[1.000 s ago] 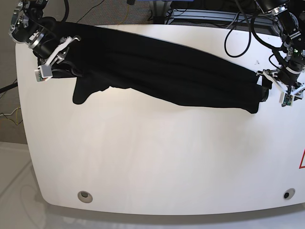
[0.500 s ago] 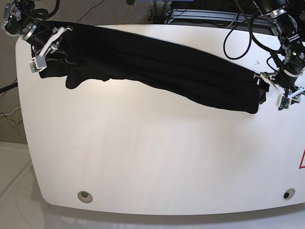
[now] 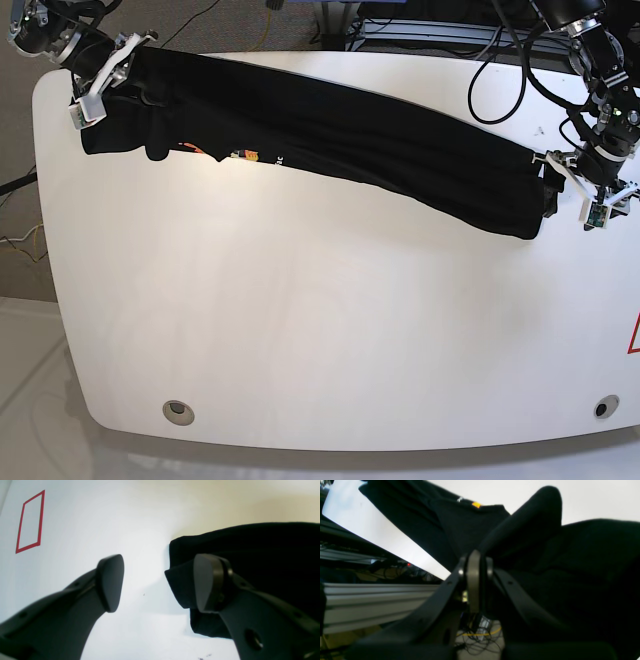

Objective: Fold the T-shirt properly
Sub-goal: 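Drag the sleeve with the right gripper back toward the strip end, then hold the strip ends with both grippers and pull them taut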

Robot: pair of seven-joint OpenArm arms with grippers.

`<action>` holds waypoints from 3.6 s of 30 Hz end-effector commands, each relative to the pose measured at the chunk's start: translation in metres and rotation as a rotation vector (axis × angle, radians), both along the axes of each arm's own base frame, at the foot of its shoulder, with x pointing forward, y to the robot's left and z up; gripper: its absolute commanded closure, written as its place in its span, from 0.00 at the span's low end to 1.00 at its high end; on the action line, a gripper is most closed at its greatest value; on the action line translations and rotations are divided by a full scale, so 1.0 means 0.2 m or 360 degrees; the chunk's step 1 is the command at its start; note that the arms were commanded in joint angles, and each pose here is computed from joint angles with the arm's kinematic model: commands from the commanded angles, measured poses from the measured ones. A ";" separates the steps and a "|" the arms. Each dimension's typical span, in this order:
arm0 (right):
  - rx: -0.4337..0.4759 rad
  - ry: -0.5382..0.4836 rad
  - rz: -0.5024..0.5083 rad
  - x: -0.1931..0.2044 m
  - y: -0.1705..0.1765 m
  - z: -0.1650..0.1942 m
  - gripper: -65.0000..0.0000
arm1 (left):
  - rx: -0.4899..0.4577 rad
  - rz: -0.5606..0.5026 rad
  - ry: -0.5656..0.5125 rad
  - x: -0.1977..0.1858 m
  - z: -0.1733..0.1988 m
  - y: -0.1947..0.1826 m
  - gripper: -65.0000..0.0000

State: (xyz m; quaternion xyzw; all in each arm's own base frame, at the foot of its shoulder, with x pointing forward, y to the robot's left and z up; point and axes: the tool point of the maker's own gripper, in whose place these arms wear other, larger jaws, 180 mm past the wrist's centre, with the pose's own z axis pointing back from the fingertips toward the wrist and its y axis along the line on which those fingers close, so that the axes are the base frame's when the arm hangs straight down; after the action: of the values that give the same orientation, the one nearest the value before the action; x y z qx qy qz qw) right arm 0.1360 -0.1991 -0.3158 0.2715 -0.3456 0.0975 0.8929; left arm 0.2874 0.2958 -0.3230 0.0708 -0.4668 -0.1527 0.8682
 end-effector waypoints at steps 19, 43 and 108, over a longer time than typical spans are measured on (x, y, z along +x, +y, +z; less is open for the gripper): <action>-0.0603 0.0118 0.0126 -0.01 -0.01 -0.31 1.00 | 0.0015 -0.0005 -0.0076 0.03 0.07 0.02 0.36; -0.0972 0.0196 0.0025 -0.01 -0.16 -0.39 0.78 | 0.0018 -0.0001 -0.0075 0.02 0.07 0.02 0.36; -0.0563 -0.0015 -0.0264 0.05 -0.25 -0.14 1.00 | -0.0035 -0.0179 -0.0124 0.03 0.10 -0.27 1.00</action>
State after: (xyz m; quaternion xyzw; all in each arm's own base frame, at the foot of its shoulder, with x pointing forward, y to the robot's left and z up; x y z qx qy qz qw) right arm 0.1373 -0.2474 -0.3537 0.0847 -0.3309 0.0761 0.9368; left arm 0.2870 0.2418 -0.3170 0.0385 -0.4832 -0.1892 0.8539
